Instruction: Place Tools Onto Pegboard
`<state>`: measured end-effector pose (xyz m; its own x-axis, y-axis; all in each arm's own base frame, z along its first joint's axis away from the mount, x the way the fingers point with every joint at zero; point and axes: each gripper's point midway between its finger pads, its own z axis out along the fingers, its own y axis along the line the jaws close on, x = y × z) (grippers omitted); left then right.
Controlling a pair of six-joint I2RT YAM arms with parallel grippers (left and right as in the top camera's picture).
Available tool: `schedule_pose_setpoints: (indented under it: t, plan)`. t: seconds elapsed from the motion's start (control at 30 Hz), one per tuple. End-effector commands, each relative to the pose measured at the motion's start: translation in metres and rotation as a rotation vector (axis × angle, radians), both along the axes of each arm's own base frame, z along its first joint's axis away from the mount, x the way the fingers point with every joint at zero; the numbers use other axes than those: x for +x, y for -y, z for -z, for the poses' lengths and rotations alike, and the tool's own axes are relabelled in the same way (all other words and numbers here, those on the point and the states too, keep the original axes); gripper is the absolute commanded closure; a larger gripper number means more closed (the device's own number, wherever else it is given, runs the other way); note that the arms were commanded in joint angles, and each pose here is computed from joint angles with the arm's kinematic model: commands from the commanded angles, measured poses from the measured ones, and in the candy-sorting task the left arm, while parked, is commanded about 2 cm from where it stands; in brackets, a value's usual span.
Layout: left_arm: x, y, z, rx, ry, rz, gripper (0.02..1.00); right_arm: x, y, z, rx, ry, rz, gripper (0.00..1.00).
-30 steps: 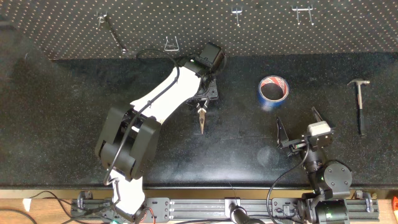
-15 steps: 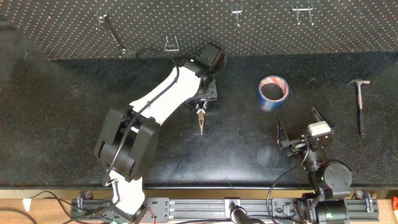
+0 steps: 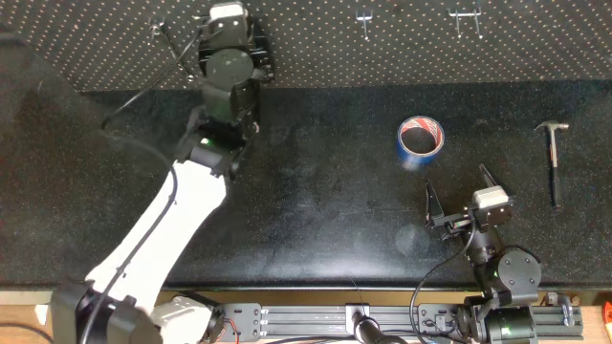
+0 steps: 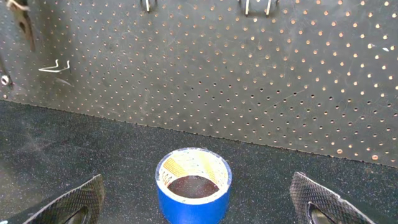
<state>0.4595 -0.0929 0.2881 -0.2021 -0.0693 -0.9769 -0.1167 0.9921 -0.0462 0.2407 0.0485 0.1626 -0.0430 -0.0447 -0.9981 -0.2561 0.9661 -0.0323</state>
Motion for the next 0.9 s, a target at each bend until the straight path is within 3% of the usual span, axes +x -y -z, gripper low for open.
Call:
schedule_pose_setpoints:
  t: [0.03, 0.43, 0.57, 0.63, 0.9]
  plan:
    - [0.016, 0.016, 0.020, -0.025, -0.019, 0.062, 0.991, 0.000, 0.001, 0.002, 0.010, -0.004, 0.006, 0.025]
    - [0.036, 0.013, 0.102, 0.029, -0.182, 0.040, 0.989, 0.000, 0.001, 0.002, 0.010, -0.004, 0.006, 0.025]
    - [0.037, -0.006, 0.110, 0.025, -0.219, 0.004, 0.989, 0.000, 0.001, 0.002, 0.010, -0.004, 0.006, 0.025]
    - [0.036, -0.003, 0.113, -0.014, -0.226, 0.014, 0.989, 0.000, 0.001, 0.002, 0.010, -0.004, 0.006, 0.025]
    - [0.037, 0.003, 0.120, -0.019, -0.242, 0.043, 0.989, 0.000, 0.001, 0.002, 0.011, -0.004, 0.006, 0.025]
